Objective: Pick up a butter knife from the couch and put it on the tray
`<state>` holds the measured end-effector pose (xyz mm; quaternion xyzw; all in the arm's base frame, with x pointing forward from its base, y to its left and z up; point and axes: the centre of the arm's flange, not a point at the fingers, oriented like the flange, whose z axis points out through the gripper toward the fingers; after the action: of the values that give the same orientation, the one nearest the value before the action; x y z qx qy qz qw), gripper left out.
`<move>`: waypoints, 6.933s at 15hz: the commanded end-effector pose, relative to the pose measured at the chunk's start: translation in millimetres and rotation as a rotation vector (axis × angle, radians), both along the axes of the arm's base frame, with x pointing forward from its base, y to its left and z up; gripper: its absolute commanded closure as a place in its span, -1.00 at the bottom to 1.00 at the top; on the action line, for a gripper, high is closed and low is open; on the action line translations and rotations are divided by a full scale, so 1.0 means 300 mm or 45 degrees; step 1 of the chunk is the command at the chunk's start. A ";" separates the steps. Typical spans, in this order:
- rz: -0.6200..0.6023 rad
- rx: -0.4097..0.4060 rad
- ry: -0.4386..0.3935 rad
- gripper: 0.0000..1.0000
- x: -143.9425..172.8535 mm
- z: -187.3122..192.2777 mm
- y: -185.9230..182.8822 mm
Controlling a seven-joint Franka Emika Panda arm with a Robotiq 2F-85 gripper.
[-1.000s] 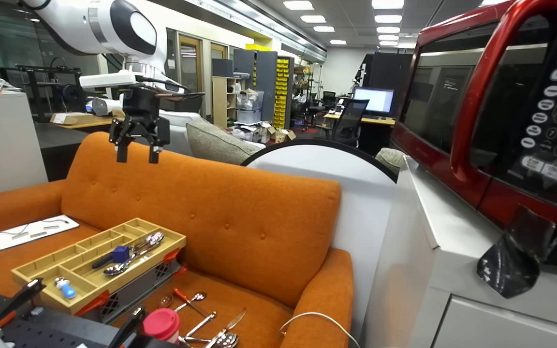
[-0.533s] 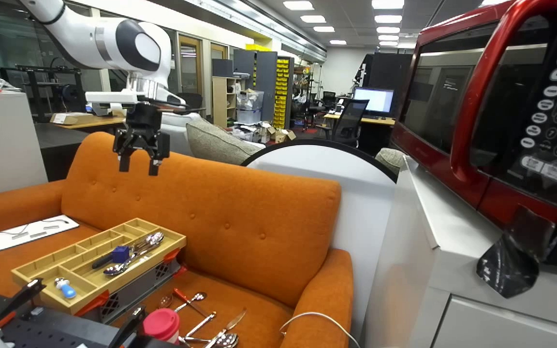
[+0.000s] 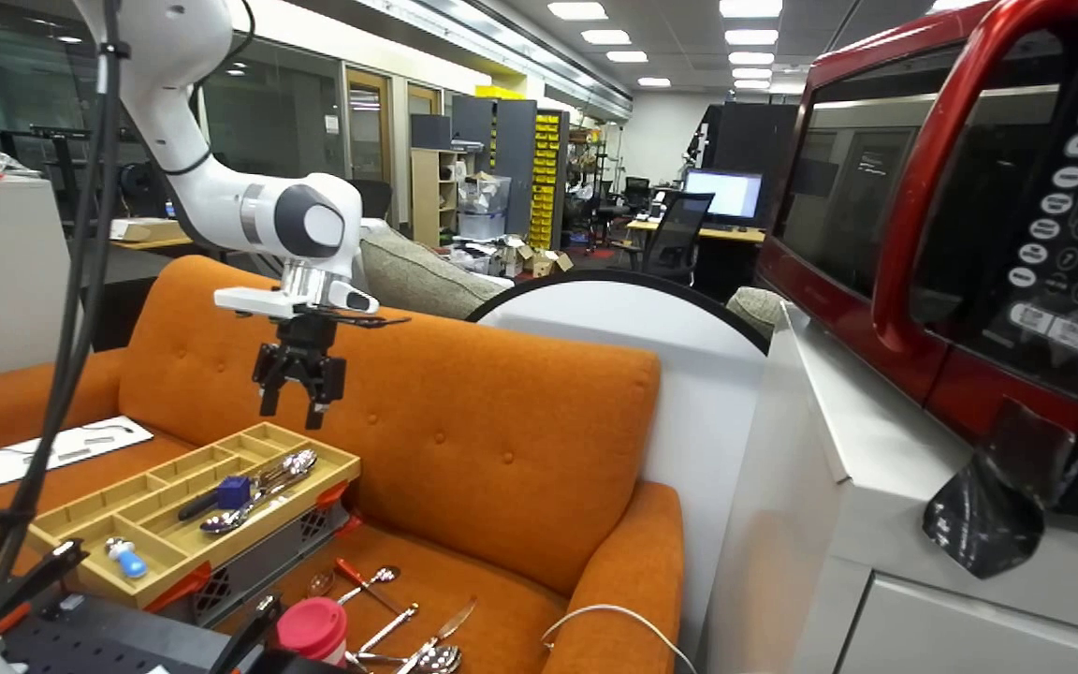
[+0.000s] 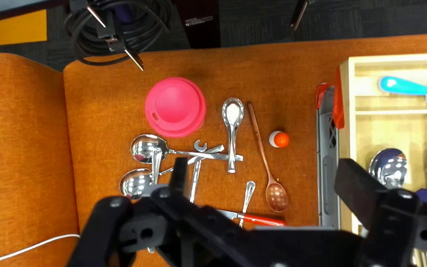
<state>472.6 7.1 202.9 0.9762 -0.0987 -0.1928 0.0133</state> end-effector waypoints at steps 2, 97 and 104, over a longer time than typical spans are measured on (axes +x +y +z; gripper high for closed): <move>-0.003 -0.001 0.020 -1.00 0.012 -0.037 -0.001; -1.892 -0.159 0.158 -1.00 0.344 -1.502 -0.126; -1.921 -0.185 0.169 -0.73 0.373 -1.541 -0.135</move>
<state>550.2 -29.6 -198.2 0.6317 -0.7445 -0.2081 -0.0577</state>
